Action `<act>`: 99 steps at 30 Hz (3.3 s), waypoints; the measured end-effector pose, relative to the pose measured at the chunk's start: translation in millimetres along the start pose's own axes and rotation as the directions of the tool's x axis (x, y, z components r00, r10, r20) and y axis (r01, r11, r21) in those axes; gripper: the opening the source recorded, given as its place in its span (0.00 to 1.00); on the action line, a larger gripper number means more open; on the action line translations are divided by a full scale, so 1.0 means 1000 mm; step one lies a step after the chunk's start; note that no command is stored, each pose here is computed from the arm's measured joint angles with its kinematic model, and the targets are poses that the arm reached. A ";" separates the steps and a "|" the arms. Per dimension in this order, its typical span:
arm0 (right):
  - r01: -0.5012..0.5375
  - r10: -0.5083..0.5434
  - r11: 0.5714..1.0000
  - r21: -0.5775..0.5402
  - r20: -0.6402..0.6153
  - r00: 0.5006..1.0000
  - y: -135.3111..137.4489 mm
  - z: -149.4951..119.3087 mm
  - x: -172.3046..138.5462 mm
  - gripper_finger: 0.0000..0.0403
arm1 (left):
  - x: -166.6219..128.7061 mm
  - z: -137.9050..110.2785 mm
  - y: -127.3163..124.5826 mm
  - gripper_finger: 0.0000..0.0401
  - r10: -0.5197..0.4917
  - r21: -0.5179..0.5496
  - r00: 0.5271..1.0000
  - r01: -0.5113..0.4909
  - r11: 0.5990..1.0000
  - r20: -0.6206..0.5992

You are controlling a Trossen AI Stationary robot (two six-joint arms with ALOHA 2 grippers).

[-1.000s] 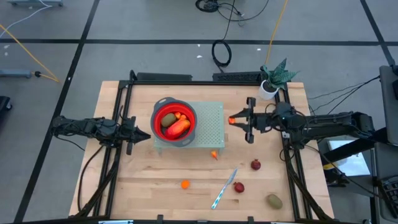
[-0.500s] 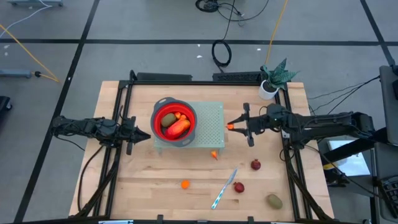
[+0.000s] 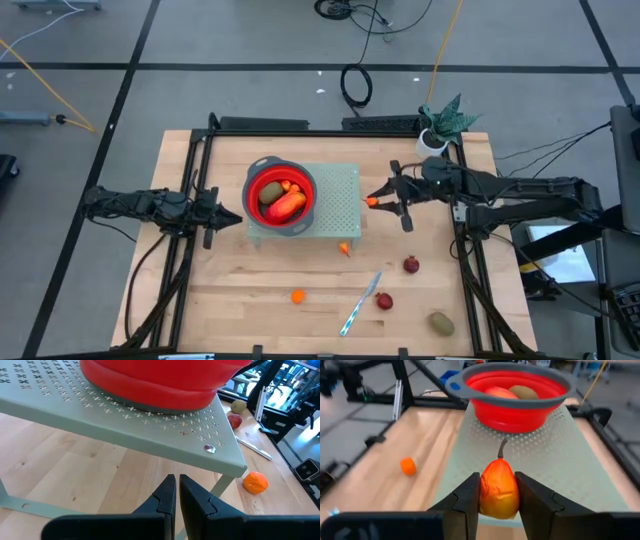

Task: Pick & Place Fruit
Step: Put the orange pear into the red strainer bowl on the shelf

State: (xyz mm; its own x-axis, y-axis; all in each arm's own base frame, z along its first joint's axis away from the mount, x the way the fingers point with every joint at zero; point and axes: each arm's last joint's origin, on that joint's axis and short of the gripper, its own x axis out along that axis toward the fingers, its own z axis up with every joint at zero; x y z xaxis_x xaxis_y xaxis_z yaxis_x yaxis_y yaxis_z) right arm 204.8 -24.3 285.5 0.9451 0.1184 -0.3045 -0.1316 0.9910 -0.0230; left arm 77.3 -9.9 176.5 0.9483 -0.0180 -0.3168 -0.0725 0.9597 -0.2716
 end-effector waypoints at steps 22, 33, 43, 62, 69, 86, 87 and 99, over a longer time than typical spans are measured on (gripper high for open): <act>-0.306 0.267 0.853 0.422 0.149 0.952 -0.008 0.065 0.033 0.26 | -0.002 0.019 -0.006 0.05 -0.040 -0.029 0.979 0.047 0.998 0.200; -0.422 0.319 0.840 0.341 0.318 0.893 -0.013 0.075 0.058 0.26 | -0.016 0.051 -0.015 0.05 -0.132 0.038 0.839 0.132 0.991 0.528; -0.408 0.315 0.825 0.391 0.281 0.906 -0.018 0.062 0.079 0.26 | -0.026 0.068 -0.019 0.05 -0.167 0.092 0.707 0.143 0.985 0.687; -0.359 0.266 0.866 0.348 0.285 0.921 -0.020 0.061 0.083 0.26 | 0.022 0.125 -0.048 0.05 -0.160 0.231 0.776 0.019 0.973 0.610; -0.358 0.266 0.866 0.348 0.285 0.921 -0.020 0.061 0.083 0.26 | 0.046 0.159 -0.064 0.05 -0.133 0.316 0.854 -0.039 0.948 0.502; -0.349 0.280 0.907 0.235 0.284 0.917 -0.016 0.061 0.084 0.26 | 0.106 0.196 -0.068 0.38 -0.017 0.241 0.932 -0.077 0.967 0.362; -0.350 0.283 0.910 0.224 0.284 0.916 -0.015 0.061 0.084 0.26 | 0.109 0.197 -0.067 0.40 -0.013 0.224 0.934 -0.073 0.972 0.357; -0.341 0.292 0.929 0.144 0.283 0.914 -0.011 0.061 0.085 0.26 | 0.147 0.209 -0.065 0.58 -0.103 0.245 0.954 0.032 0.969 0.281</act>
State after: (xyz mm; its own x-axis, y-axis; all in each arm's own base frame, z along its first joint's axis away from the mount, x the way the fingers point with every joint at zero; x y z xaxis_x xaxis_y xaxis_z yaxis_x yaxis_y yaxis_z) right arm 305.1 -21.4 318.4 0.9098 0.4147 -0.0157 -0.4015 0.8892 0.2193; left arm 285.5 -16.5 337.4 0.9991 -0.0372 -0.0185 0.0363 0.9981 -0.0505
